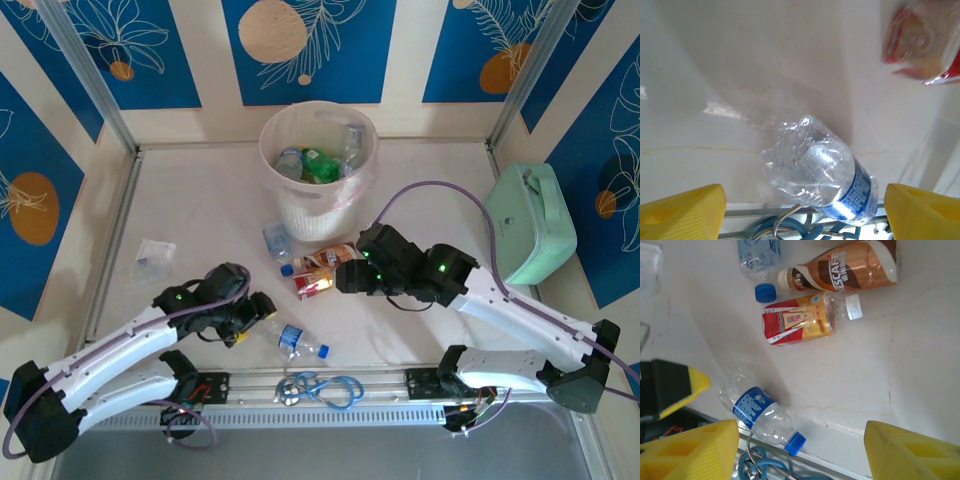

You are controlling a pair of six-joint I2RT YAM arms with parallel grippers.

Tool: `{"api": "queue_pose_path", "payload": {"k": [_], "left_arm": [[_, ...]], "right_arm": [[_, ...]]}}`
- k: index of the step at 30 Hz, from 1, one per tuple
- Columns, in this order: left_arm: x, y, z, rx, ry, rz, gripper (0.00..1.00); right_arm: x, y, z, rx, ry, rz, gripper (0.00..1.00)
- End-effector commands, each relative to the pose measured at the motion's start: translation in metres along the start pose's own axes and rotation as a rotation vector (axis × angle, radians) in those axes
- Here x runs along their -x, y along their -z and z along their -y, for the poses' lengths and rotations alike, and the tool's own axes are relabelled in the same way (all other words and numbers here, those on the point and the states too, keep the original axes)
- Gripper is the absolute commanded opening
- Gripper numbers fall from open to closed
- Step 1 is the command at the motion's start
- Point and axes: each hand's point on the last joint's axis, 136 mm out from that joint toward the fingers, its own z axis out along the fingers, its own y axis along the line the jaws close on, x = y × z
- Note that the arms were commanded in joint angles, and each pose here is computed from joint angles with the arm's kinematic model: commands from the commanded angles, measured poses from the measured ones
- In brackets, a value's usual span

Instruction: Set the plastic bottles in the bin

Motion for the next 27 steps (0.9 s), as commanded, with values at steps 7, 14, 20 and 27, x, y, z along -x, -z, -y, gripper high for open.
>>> {"api": "queue_pose_path", "payload": {"k": [7,14,20,27], "left_arm": [[-0.01,-0.02,0.007,0.055,0.114,0.042,0.87],[-0.004,-0.036,0.018,0.032,0.176,0.067,0.89],[-0.01,-0.047,0.013,0.079,0.195,0.045,0.89],[-0.009,-0.06,0.007,0.094,0.23,0.051,0.88]], "right_arm": [[0.002,0.003,0.008,-0.001,-0.061,0.024,0.69],[-0.005,0.008,0.019,-0.003,-0.079,0.03,0.7],[-0.006,0.011,0.026,-0.017,-0.085,0.032,0.71],[-0.003,0.008,0.027,-0.014,-0.093,0.029,0.72]]}}
